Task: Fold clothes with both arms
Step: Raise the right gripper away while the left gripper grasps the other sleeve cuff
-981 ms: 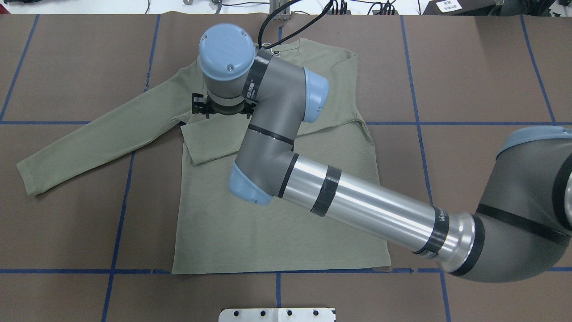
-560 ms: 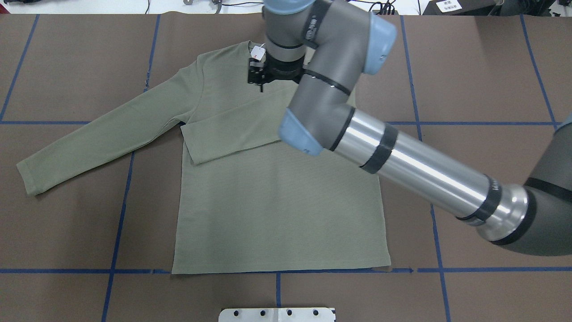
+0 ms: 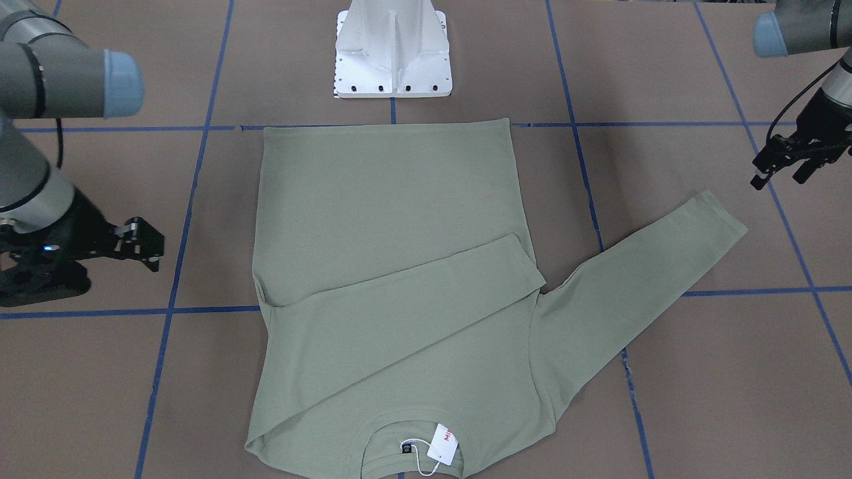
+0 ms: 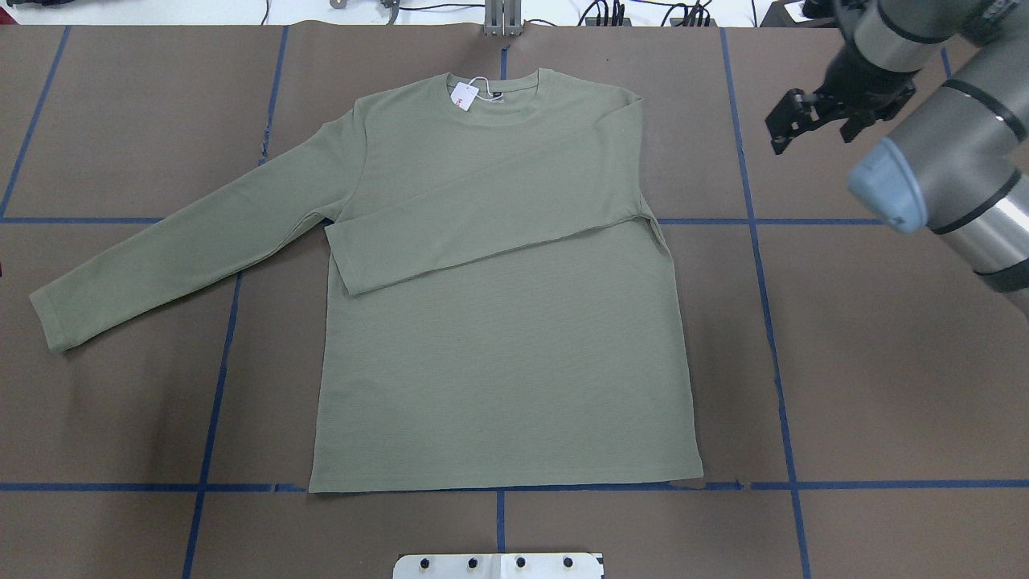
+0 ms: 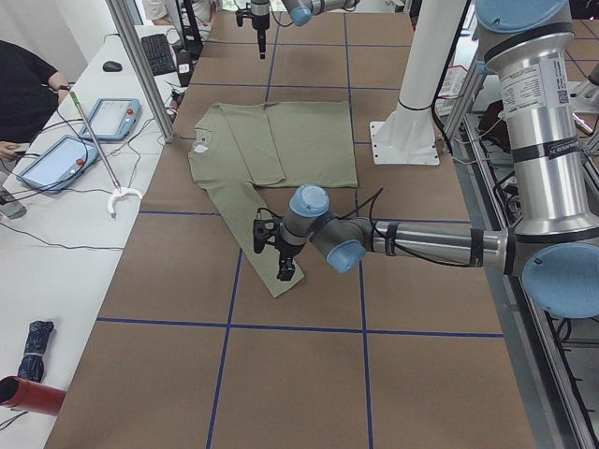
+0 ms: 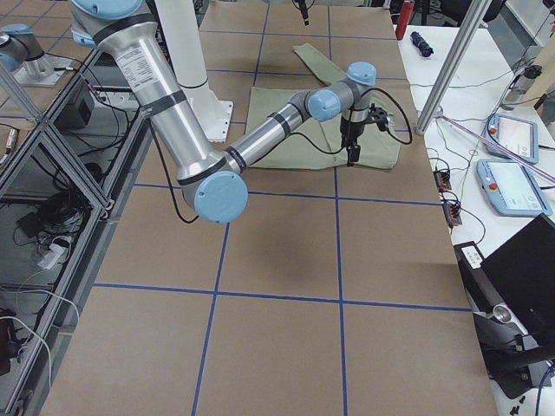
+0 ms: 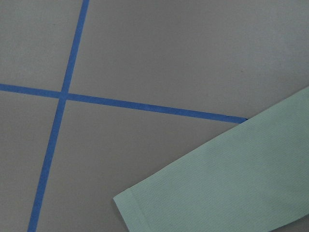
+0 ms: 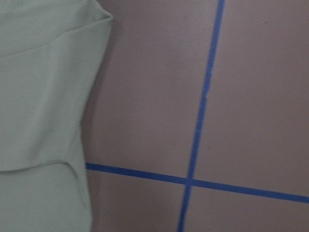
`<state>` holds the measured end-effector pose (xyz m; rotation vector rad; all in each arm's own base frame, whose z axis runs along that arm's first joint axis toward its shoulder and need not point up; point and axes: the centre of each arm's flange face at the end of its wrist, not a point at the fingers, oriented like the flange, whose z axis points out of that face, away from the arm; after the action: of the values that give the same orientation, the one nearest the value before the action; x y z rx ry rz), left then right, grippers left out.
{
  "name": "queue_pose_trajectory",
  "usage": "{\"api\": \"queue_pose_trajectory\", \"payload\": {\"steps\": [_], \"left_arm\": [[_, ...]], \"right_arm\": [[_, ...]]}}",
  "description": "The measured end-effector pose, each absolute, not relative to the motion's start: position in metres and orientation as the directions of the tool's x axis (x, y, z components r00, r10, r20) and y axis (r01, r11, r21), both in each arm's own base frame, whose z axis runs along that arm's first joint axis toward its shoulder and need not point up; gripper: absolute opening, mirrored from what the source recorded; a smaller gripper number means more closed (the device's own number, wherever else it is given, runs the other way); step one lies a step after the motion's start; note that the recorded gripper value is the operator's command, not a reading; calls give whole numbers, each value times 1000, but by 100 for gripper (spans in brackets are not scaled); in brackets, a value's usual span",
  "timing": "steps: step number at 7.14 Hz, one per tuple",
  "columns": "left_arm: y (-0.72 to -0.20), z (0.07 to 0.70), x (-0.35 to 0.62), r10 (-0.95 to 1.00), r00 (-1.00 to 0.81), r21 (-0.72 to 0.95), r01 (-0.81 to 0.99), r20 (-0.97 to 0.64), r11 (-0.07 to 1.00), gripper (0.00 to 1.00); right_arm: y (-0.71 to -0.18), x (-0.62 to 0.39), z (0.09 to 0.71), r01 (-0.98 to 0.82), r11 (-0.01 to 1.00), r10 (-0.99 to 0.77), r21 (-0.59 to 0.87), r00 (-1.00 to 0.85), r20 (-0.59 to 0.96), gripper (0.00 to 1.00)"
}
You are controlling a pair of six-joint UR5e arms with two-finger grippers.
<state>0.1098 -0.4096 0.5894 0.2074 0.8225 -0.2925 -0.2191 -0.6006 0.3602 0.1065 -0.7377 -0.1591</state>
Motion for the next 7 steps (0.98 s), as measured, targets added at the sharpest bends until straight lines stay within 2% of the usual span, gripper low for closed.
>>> {"api": "queue_pose_trajectory", "payload": {"steps": [3, 7], "left_arm": [[-392, 625, 164, -280, 597, -1, 423, -752, 906, 100], [-375, 644, 209, -317, 590, -30, 444, -742, 896, 98]], "right_arm": [[-595, -160, 418, 151, 976, -218, 159, 726, 653, 100], [-593, -156, 422, 152, 976, -219, 158, 726, 652, 100]]}}
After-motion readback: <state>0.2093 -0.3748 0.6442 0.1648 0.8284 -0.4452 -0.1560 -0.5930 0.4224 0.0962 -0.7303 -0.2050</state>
